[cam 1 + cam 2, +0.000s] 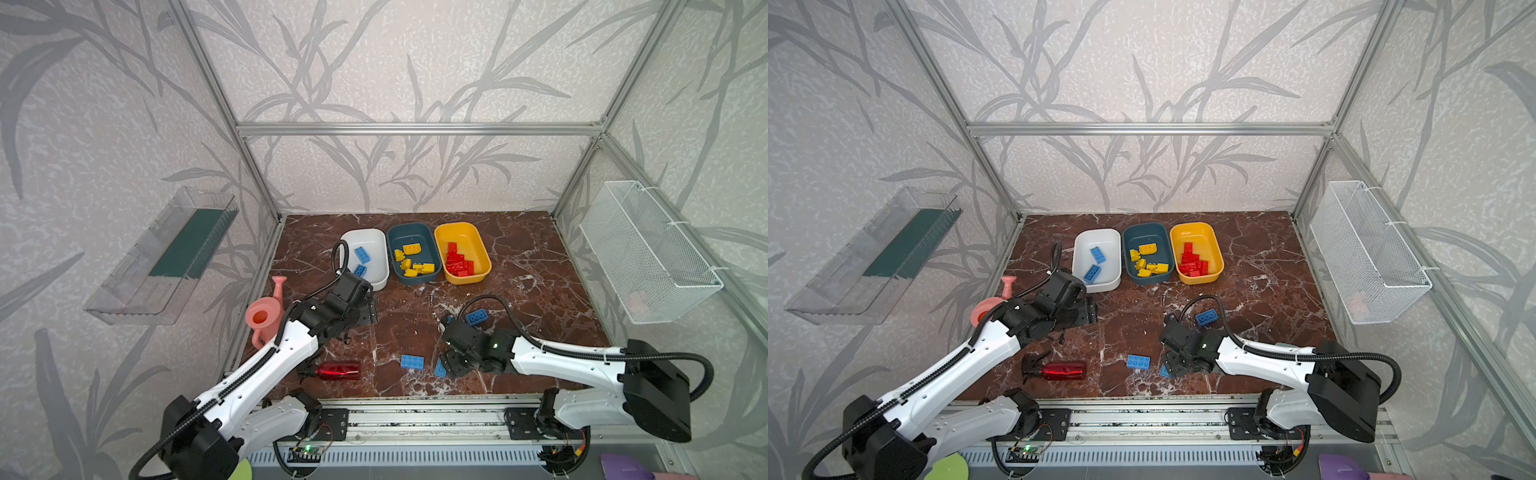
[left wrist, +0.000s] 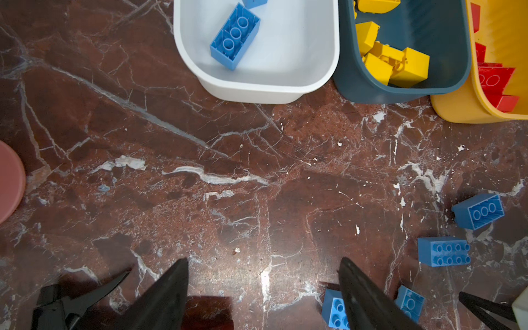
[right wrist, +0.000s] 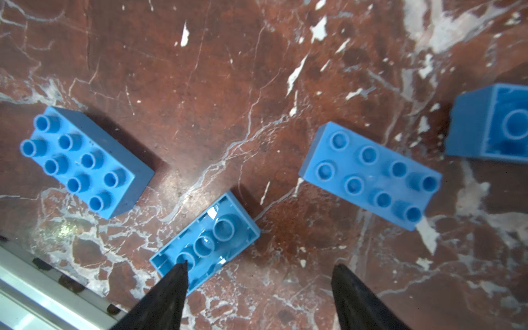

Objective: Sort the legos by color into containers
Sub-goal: 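Withdraw the left arm while the right gripper grasps a blue three-stud brick, then carry the blue three-stud brick with the right gripper into the white tub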

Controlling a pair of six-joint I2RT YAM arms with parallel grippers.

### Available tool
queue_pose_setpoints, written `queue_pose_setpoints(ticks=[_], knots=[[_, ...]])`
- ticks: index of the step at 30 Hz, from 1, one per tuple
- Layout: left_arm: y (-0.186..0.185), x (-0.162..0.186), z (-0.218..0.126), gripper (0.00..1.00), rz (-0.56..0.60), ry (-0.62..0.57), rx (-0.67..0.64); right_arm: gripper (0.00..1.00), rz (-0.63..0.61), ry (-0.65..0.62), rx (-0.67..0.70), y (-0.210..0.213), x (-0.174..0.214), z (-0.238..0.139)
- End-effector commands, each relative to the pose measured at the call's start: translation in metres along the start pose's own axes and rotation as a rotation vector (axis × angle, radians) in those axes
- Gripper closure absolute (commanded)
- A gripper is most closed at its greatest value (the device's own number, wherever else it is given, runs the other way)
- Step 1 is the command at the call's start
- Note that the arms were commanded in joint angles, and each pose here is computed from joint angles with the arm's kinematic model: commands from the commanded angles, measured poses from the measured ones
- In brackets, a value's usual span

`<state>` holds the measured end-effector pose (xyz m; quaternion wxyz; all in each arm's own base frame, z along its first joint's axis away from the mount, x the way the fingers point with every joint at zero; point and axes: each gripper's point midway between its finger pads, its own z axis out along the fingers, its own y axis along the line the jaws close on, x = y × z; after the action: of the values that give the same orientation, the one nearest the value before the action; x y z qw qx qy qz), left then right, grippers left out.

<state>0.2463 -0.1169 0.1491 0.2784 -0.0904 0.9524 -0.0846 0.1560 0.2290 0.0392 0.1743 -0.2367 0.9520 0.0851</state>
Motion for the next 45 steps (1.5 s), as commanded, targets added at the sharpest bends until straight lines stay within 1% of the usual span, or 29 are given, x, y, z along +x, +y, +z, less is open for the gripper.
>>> queue_pose_setpoints(ticks=[1,11,18,21,24,27,29,31,35,38,41,45], knots=[[0.006,-0.001,-0.003,0.18,-0.027,-0.042,-0.006,0.22,0.030,0.000,0.011,0.009,-0.005,0.001],[0.014,0.010,0.002,0.18,-0.024,-0.036,-0.012,0.29,-0.004,0.036,-0.001,0.038,-0.007,0.016],[0.017,0.016,0.005,0.18,-0.031,-0.033,-0.011,0.35,-0.023,0.059,0.017,0.041,-0.002,0.023],[0.017,0.017,0.007,0.18,-0.037,-0.032,-0.006,0.41,-0.025,0.065,0.029,0.038,0.000,0.022],[0.016,0.018,0.009,0.18,-0.039,-0.028,-0.003,0.48,-0.029,0.067,0.041,0.035,0.001,0.021],[0.016,0.018,0.009,0.18,-0.040,-0.028,-0.004,0.59,-0.030,0.063,0.054,0.032,0.001,0.020],[0.015,0.016,0.006,0.18,-0.043,-0.035,0.001,0.63,-0.029,0.057,0.056,0.032,-0.001,0.018],[0.016,0.015,0.004,0.18,-0.044,-0.039,0.001,0.64,-0.028,0.050,0.057,0.032,-0.003,0.017],[0.017,0.010,-0.006,0.18,-0.052,-0.063,0.005,0.67,-0.036,0.033,0.064,0.035,-0.015,0.009],[0.021,0.003,-0.020,0.18,-0.067,-0.108,0.009,0.68,-0.068,0.010,0.060,0.042,-0.034,0.000],[0.027,-0.001,-0.034,0.18,-0.077,-0.158,0.024,0.69,-0.081,-0.016,0.021,0.050,-0.059,-0.008],[0.035,-0.002,-0.048,0.18,-0.084,-0.218,0.047,0.69,-0.089,-0.070,-0.041,0.059,-0.101,-0.018]])
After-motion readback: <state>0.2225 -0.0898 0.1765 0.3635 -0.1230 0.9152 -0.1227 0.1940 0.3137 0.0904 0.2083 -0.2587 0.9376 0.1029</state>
